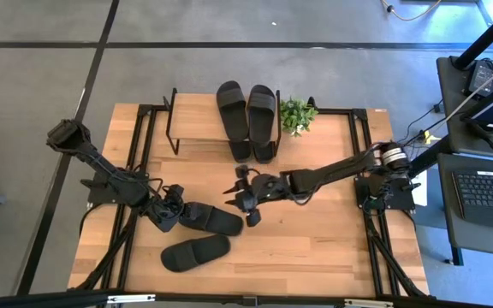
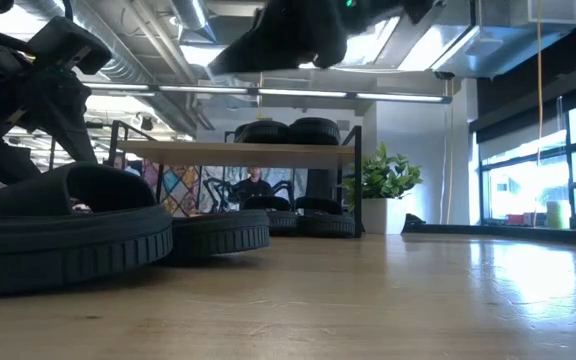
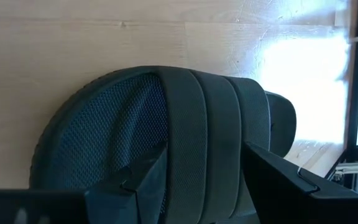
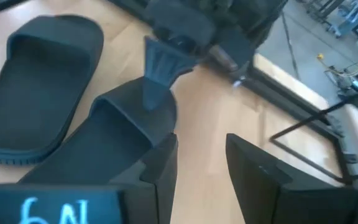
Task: Pick and place slides into the shelf
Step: Put the black slide under the shelf
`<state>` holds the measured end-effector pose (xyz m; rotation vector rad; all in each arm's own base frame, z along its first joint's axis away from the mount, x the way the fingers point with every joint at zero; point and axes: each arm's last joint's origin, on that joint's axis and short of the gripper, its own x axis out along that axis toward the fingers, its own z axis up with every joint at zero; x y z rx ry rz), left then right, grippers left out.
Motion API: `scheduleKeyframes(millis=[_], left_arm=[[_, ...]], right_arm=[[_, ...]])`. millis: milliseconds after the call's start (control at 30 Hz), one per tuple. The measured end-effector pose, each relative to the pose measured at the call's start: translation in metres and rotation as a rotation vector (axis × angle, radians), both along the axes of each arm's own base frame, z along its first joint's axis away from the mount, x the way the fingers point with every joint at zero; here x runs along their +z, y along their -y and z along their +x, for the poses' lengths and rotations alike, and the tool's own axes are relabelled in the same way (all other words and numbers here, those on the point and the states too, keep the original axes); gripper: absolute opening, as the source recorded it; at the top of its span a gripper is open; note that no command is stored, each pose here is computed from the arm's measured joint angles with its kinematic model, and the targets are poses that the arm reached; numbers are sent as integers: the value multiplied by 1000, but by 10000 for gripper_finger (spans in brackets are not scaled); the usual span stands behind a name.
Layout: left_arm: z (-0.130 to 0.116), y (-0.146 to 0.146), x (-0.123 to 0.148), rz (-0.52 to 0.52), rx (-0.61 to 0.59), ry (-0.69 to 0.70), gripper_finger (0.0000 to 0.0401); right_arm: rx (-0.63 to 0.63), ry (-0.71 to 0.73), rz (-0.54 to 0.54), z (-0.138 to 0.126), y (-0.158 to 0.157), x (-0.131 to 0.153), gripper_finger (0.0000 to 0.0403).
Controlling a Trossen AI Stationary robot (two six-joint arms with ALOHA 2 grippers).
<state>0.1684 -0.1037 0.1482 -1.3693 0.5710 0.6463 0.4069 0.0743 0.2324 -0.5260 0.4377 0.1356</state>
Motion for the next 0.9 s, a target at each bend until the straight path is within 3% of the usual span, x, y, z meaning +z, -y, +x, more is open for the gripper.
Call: scheduleKeyframes(millis=[467, 900], left_arm=[[0, 0, 0, 31, -28, -8, 193], [0, 0, 0, 56, -55, -9, 193]], right_arm=[[49, -48, -7, 29, -29, -59, 138], [184, -381, -116, -7, -78, -86, 138]])
